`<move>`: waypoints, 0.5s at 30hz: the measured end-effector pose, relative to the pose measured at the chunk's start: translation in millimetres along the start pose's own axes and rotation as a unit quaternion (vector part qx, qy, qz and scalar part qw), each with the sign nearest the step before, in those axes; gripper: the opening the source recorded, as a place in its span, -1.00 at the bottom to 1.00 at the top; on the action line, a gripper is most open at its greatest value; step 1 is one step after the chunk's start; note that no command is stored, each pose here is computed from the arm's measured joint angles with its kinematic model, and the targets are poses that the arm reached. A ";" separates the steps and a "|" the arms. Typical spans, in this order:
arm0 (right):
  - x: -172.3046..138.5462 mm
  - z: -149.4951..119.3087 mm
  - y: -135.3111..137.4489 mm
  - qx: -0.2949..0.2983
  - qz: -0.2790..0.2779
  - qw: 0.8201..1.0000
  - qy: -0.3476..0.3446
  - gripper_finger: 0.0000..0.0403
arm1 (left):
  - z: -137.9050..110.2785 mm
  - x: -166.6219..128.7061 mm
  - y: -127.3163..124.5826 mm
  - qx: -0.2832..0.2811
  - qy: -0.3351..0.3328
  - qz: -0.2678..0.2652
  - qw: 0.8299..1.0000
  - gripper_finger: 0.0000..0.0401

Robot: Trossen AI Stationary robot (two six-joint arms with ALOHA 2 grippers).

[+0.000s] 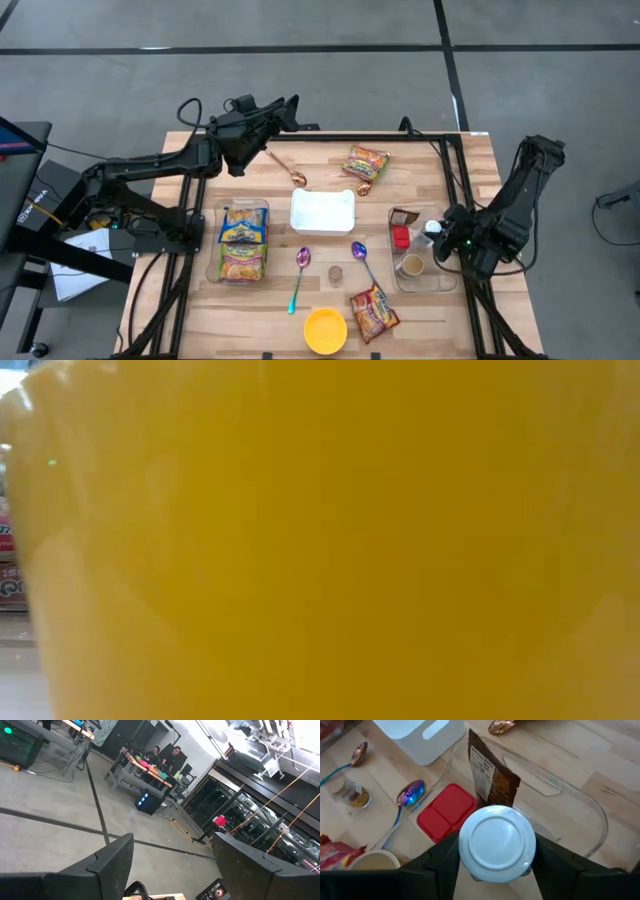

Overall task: Pick & Place Food Item
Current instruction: Put the white seasoning bottle into the right transparent bin

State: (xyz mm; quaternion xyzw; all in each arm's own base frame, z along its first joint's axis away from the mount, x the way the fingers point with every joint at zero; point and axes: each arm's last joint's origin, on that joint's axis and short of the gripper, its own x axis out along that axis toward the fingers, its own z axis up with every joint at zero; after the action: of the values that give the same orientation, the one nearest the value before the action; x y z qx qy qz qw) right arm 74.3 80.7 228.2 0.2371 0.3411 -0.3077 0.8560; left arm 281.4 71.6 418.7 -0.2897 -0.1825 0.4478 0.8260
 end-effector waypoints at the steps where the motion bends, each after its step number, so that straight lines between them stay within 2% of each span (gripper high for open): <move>1: 0.9 -0.8 0.2 -0.005 -0.003 1.000 -0.003 -0.01 | 0.0 0.0 0.0 0.000 0.000 0.000 1.000 0.32; 15: 12.0 -15.6 18.2 -0.043 -0.030 0.998 -0.035 -0.01 | -0.2 0.0 0.0 0.000 0.000 0.000 1.000 0.32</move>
State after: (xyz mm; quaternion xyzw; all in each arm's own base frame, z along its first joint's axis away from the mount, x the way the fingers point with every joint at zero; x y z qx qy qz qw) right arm 86.9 98.6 212.8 0.1789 0.3310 -0.3261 0.8672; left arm 281.6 71.5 418.6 -0.2897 -0.1822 0.4479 0.8260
